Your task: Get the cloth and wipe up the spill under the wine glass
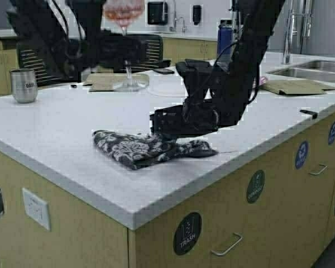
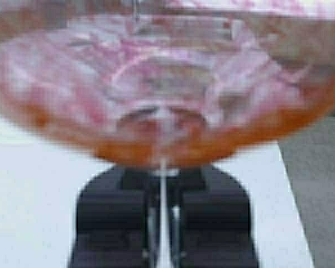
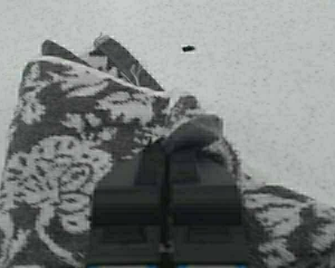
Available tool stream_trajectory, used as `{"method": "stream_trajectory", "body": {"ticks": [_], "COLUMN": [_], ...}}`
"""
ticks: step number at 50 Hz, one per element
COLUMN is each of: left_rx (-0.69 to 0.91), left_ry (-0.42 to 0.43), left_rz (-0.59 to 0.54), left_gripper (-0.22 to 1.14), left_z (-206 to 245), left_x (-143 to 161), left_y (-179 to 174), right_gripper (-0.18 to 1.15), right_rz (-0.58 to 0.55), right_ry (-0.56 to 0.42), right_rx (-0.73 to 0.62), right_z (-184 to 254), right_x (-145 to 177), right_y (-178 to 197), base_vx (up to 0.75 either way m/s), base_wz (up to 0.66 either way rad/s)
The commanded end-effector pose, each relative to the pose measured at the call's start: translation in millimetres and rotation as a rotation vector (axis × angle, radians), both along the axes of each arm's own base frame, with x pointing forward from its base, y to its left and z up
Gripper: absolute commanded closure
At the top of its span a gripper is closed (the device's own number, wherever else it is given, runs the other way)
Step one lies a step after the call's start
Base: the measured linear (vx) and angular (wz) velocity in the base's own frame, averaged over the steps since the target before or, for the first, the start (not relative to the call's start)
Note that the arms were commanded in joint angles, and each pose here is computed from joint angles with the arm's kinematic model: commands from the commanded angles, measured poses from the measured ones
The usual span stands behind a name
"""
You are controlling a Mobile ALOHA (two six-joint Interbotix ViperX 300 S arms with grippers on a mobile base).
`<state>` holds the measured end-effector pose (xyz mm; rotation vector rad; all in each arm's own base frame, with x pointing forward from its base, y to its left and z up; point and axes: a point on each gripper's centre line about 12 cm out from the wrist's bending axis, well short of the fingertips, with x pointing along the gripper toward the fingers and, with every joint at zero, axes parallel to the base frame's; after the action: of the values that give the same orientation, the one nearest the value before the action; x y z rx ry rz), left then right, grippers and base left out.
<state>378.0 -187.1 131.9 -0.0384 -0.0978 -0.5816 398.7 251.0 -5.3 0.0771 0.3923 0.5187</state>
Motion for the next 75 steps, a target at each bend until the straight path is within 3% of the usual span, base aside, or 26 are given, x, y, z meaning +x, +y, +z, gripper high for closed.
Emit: {"method": "stream_trajectory", "body": {"ticks": [1,18,36,48,54,66,75], "left_rx": [-0.017,0.01,0.047,0.036,0.01,-0.01,-0.008], "left_ry": [-0.028,0.043,0.146,0.127,0.087,0.028,0.022], "left_rz": [-0.009,-0.008,0.013,0.015,0.013,0.013,0.014], "left_gripper": [0.76,0.76,0.76,0.76,0.75,0.73,0.65], "left_z": [-15.4,-87.5,-150.0,-159.9,-138.9,-115.3,-122.2], "left_x": [12.7,29.6,18.5,7.4,-1.7,-2.2,3.4], "left_y": [-7.6,-15.0,-7.5,-2.3,1.5,1.9,-0.1], "right_gripper": [0.91,0.91,0.91,0.91,0.91,0.91,0.91], "right_rz": [-0.01,-0.034,-0.034,-0.071,-0.207,-0.631,-0.783], "right_ry": [-0.036,-0.045,-0.056,-0.106,-0.136,-0.258,-0.291], "right_rx": [0.02,0.024,0.031,0.071,0.134,0.347,0.433], "right_z": [14.8,11.3,13.8,30.6,47.2,82.4,84.5], "right_x": [3.8,0.5,0.8,6.2,12.4,16.3,13.2], "right_y": [-4.3,-18.8,-18.6,-29.3,-63.4,-155.7,-194.5], "base_vx": [0.0,0.0,0.0,0.0,0.0,0.0,0.0], "base_wz": [0.0,0.0,0.0,0.0,0.0,0.0,0.0]}}
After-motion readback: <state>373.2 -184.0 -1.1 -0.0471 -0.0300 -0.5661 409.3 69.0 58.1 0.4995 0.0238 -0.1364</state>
